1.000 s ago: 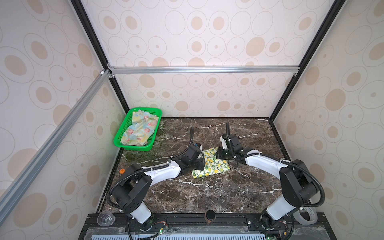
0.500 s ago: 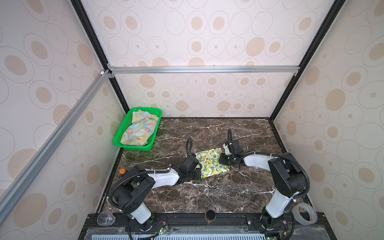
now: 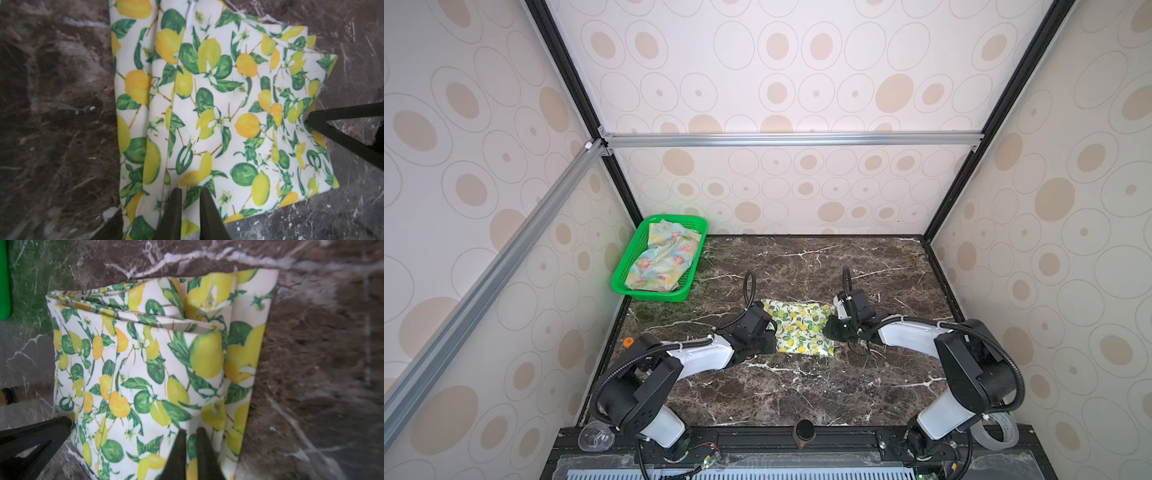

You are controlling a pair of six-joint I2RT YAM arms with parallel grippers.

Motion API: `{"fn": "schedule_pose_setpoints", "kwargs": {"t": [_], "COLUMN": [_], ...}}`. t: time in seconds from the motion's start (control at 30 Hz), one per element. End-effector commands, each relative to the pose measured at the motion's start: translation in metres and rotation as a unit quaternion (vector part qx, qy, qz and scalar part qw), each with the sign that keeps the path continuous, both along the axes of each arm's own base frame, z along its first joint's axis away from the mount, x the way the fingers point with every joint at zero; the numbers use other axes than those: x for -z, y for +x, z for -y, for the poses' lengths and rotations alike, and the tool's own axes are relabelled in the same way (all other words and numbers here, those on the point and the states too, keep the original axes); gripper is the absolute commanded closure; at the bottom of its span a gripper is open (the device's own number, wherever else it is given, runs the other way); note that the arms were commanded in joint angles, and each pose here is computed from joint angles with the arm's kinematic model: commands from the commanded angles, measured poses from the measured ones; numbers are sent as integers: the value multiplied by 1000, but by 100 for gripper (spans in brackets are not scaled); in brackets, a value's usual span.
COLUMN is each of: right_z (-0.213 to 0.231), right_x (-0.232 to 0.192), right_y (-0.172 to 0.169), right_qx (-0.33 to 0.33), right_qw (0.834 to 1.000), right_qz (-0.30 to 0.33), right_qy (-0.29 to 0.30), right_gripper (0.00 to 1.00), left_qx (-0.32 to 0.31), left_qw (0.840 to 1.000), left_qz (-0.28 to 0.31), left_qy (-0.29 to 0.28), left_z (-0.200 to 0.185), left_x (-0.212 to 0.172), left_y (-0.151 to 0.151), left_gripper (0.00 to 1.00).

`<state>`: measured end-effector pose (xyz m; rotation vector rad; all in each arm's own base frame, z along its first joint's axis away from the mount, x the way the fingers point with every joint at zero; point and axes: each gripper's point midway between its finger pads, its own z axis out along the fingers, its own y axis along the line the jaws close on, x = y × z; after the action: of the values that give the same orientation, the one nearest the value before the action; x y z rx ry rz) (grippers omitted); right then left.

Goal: Fold and stack the skirts

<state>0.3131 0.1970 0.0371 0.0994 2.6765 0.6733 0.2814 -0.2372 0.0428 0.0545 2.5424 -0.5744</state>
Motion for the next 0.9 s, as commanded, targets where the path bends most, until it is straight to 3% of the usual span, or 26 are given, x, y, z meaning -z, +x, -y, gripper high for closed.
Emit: {"fn": "schedule_pose_setpoints", "kwargs": {"t": [0.0, 0.1, 0.33, 0.87], "right_z": [8, 14, 16, 17], "right_x": [-23, -23, -1, 29], "right_y": [-5, -14, -25, -20], "right_qx": [-12, -19, -18, -1], "right_qw": [1000, 1000, 999, 998], "right_qz": [2, -9, -37, -58], "right_qy": [-1, -9, -6, -15], "right_gripper": [53, 47, 47, 56], "left_qx": [24, 21, 23, 34], "left_qw": [999, 997, 996, 998], "left_qz": [37, 64, 77, 49], "left_qy": [-4, -22, -33, -20], "left_z": [2, 3, 5, 11], "left_x": [-20, -36, -41, -9], "left_y": [-1, 1, 3, 4], "left_gripper": [80, 79, 78, 79]}}
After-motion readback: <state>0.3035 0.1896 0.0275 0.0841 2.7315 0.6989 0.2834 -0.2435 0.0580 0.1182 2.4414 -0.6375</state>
